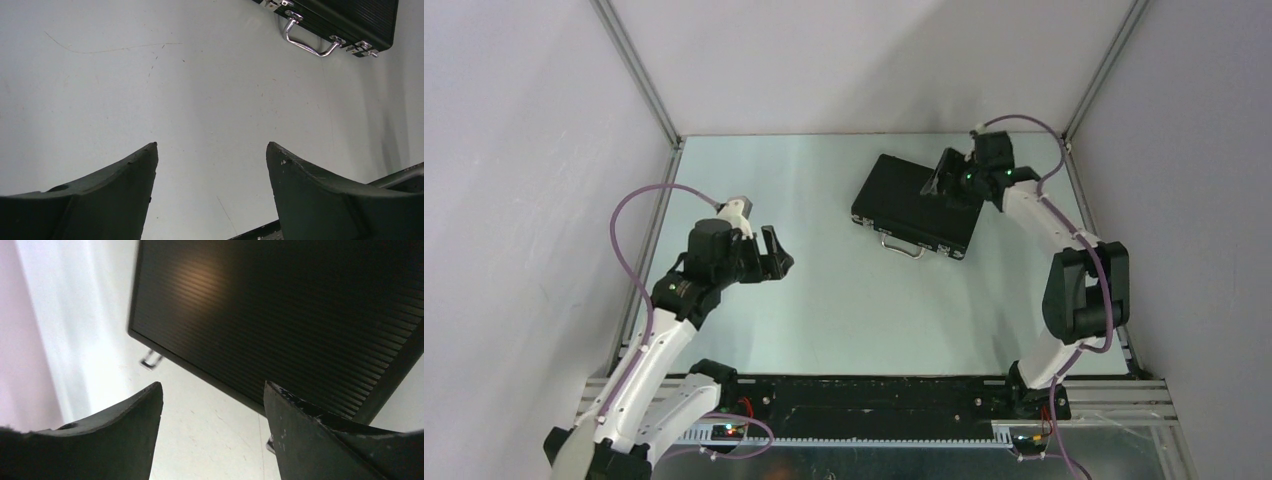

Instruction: Pack up texas hold em set

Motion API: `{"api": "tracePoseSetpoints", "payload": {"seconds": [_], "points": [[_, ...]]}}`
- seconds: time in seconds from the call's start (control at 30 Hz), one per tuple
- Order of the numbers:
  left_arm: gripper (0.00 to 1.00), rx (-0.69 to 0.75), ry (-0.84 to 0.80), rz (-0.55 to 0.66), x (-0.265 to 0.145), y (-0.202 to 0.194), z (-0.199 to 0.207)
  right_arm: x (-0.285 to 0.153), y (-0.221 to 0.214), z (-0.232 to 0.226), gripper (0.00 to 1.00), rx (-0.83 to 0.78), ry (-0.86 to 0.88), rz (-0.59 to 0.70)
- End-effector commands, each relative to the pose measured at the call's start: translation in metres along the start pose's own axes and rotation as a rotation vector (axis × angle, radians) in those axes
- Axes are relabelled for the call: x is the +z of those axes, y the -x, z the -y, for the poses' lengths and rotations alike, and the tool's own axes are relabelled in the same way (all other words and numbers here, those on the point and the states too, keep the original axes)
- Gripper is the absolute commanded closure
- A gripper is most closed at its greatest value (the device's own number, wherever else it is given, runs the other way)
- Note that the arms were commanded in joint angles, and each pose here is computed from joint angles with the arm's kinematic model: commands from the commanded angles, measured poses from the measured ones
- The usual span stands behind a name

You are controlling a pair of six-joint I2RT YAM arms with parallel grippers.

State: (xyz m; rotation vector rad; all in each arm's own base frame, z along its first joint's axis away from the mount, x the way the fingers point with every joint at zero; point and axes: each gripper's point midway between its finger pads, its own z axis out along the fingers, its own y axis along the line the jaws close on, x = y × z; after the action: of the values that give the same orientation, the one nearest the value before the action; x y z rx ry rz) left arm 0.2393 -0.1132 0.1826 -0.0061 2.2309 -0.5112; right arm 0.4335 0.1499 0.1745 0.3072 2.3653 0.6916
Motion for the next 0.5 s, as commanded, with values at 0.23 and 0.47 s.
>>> {"api": "tracePoseSetpoints", "payload": {"seconds": [0.23,0.47], "points": [[0.16,-0.097,-0.024,0.074,0.039,0.033,0.05,-0.001,-0.02,0.032,0.4,-0.052,-0.139,0.092],[0.17,-0.115,-0.088,0.169,0.081,0.073,0.08,0.017,-0.022,0.039,0.61,-0.065,-0.163,0.095]]}}
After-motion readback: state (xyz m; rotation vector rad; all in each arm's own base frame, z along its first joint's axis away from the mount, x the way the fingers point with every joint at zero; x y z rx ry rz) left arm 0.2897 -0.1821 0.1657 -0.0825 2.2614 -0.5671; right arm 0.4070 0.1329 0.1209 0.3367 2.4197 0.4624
